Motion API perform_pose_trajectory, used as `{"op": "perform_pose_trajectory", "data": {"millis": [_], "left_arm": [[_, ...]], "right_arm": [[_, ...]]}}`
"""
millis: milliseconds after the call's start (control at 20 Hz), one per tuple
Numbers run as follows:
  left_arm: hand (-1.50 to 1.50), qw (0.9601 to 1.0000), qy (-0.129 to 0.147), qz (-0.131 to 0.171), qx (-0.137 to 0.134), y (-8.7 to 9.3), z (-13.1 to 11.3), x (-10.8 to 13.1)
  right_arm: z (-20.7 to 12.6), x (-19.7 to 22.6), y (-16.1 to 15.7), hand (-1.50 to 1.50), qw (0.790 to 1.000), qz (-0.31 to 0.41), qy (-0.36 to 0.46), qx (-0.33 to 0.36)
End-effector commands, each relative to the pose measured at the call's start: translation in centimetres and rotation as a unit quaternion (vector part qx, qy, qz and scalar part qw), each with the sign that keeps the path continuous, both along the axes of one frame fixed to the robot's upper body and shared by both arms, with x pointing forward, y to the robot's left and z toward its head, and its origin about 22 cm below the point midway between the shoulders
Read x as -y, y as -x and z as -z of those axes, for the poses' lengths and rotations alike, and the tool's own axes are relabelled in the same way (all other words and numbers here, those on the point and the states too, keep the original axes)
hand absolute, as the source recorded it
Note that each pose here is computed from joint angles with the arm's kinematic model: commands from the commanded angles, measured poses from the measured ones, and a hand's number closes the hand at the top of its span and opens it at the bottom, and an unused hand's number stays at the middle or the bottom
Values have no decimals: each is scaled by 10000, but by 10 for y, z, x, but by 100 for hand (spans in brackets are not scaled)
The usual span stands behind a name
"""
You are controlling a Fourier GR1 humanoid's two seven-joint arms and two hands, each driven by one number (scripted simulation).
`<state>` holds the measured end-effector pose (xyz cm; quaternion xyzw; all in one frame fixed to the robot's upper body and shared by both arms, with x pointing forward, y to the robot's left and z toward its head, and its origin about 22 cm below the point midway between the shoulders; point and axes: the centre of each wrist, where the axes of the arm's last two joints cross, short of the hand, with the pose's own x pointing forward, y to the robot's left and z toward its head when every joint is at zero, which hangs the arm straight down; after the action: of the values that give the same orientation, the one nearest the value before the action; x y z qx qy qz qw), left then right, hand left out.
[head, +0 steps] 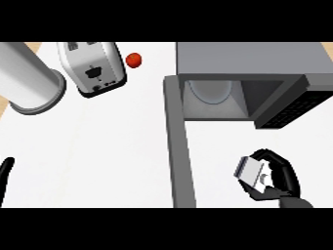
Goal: Pick up the milk, place it into the microwave and close the microwave
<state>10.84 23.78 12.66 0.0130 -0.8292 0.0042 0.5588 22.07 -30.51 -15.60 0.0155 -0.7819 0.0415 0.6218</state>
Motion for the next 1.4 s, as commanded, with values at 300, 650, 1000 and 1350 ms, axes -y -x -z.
{"op": "perform_pose_trajectory", "data": {"millis": [300, 650, 1000, 1350], "left_arm": [[-150, 9996, 122, -106, -210, -14, 9, -12], [-150, 9998, 70, -140, -114, -7, 10, -34], [-150, 9998, 56, -40, -213, 3, 11, -23], [-150, 9997, 62, 44, -230, -1, 18, -41]], "right_arm": [[-35, -46, -4, 150, 9973, -179, -284, 656], [-83, -93, -29, 150, 9966, -91, -56, 816], [-122, -133, -90, 150, 9943, 288, 638, 799], [-141, -125, -153, 150, 9878, 733, 1330, 331]]}}
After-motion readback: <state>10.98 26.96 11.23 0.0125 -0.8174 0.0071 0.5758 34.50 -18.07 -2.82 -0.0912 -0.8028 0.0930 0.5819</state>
